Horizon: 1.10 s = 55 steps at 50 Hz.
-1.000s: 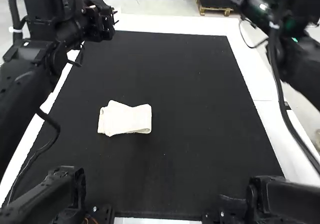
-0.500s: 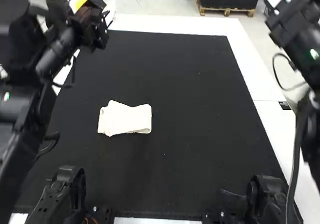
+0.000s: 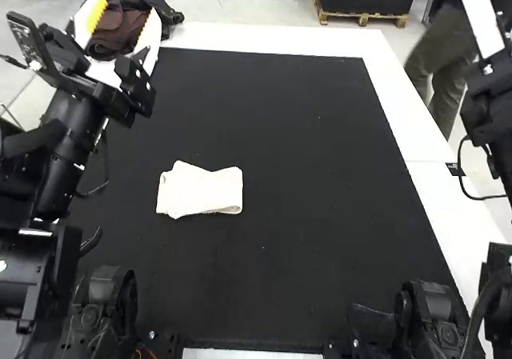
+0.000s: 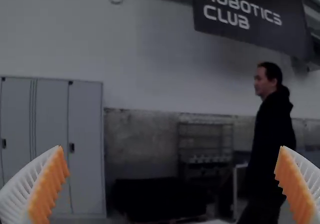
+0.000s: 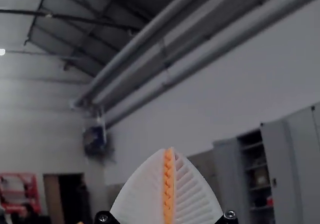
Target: Fold the towel.
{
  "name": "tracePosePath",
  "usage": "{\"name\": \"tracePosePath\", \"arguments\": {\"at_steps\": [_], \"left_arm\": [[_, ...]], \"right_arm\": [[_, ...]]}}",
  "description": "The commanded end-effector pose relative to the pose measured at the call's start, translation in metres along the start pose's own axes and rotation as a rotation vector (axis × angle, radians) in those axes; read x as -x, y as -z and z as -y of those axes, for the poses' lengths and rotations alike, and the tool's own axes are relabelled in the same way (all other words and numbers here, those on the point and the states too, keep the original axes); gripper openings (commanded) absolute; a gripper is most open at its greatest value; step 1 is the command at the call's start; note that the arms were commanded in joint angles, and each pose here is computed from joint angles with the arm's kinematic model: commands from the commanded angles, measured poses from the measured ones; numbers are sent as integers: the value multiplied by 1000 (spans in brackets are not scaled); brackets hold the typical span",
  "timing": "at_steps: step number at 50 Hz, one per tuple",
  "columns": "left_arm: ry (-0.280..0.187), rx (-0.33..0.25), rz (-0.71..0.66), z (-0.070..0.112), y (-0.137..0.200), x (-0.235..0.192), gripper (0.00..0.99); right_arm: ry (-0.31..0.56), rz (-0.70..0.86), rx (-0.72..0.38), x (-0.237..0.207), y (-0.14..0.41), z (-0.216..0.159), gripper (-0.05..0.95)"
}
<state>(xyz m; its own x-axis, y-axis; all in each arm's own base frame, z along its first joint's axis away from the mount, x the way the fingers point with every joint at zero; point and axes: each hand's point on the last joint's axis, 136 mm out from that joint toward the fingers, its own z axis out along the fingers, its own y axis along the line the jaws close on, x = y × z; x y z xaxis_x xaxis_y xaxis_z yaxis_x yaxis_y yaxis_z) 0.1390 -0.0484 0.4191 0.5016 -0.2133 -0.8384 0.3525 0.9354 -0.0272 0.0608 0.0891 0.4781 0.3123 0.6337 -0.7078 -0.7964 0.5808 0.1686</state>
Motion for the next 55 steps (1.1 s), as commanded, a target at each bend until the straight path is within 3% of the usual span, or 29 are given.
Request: {"name": "tracePosePath", "arguments": {"at_steps": [1,4,7,10,12,14,17,20,25,33,38,47,52,55], "left_arm": [[-95,122,53,-20,2,10,964],[-189,116,92,-20,2,12,964],[-284,126,124,-22,2,9,961],[-304,165,146,-31,3,-1,957],[-308,183,162,-36,5,-7,957],[-319,198,174,-40,7,-15,959],[-352,211,177,-44,9,-27,957],[-349,247,172,-52,12,-38,956],[-344,311,124,-67,17,-63,956],[-377,321,-19,-77,20,-110,954],[-371,325,-128,-83,24,-139,952],[-348,339,-328,-93,36,-188,957],[-337,336,-457,-96,48,-217,959],[-319,333,-526,-96,56,-233,959]], "right_arm": [[167,108,-85,21,2,10,385],[300,134,-144,25,4,22,943],[441,205,-311,34,14,53,921],[512,213,-418,28,24,80,921],[510,205,-440,19,27,92,921],[500,218,-535,13,38,115,921],[549,170,-589,-3,46,133,921],[631,98,-611,-24,52,149,921],[644,27,-643,-57,67,174,921],[660,-53,-795,-88,100,213,921],[681,-116,-851,-104,114,228,921],[655,-449,-954,-163,153,261,921],[596,-652,-1006,-200,186,272,921],[593,-656,-997,-201,185,271,921]]}}
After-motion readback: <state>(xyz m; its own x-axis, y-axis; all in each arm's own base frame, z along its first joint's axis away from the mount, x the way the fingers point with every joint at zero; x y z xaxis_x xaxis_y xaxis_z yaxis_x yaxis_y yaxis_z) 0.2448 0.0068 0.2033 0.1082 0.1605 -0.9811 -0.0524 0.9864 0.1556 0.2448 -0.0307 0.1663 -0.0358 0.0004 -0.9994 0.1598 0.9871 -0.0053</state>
